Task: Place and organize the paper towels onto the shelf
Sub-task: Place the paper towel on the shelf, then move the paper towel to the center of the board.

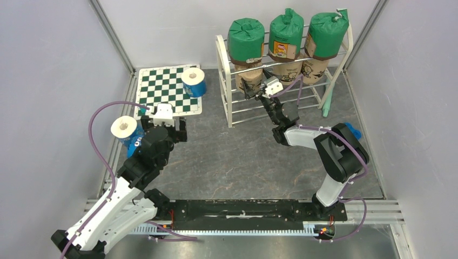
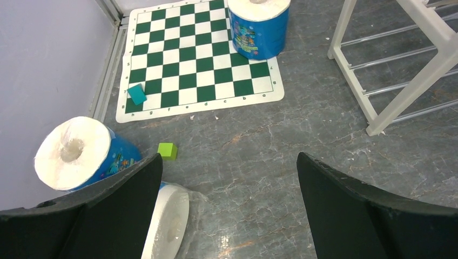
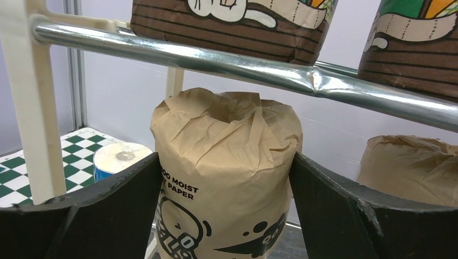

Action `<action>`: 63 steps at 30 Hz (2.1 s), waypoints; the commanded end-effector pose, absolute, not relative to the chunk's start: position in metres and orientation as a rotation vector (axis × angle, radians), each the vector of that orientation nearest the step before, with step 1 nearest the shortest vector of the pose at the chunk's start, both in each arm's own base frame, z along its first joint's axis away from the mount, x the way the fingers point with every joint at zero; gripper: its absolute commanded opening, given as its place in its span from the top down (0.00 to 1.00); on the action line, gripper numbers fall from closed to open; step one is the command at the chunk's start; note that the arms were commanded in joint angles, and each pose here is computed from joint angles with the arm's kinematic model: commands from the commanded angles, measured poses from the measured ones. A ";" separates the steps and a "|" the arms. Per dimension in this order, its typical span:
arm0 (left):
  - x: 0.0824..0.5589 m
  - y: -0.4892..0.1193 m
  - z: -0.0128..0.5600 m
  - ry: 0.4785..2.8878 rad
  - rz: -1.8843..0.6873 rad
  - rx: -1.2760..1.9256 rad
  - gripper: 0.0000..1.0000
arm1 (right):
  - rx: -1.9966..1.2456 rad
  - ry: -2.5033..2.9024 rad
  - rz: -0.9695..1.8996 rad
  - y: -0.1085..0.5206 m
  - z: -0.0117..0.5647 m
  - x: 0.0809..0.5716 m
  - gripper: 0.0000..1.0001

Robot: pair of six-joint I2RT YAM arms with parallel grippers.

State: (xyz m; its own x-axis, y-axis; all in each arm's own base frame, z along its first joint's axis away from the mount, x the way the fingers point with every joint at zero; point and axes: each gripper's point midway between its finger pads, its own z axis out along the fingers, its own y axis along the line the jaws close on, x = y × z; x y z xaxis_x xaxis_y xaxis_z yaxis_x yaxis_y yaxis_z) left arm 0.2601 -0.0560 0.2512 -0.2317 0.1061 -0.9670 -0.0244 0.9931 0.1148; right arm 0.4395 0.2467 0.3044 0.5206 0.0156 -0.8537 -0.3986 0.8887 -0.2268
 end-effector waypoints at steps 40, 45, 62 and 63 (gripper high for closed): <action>0.265 -0.059 0.257 1.777 0.056 0.013 0.00 | -0.461 0.953 0.459 0.217 0.305 0.322 0.03; 0.266 -0.058 0.257 1.779 0.054 0.005 0.00 | -0.521 1.074 0.539 0.208 0.256 0.276 0.02; 0.276 -0.053 0.242 1.853 0.069 -0.046 0.00 | -0.003 1.516 0.452 0.113 0.157 0.250 0.02; 0.276 -0.051 0.242 1.858 0.072 -0.055 0.00 | -0.011 1.498 0.441 0.110 0.152 0.249 0.02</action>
State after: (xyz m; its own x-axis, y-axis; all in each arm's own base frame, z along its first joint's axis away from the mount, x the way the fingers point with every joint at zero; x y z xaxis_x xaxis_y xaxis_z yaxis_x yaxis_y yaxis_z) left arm 0.2724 -0.0501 0.2329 -0.2997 0.0800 -0.9507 -0.0488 0.9939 0.0990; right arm 0.2496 0.1335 0.1781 0.0115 0.2221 -0.9750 -0.4035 0.8932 0.1987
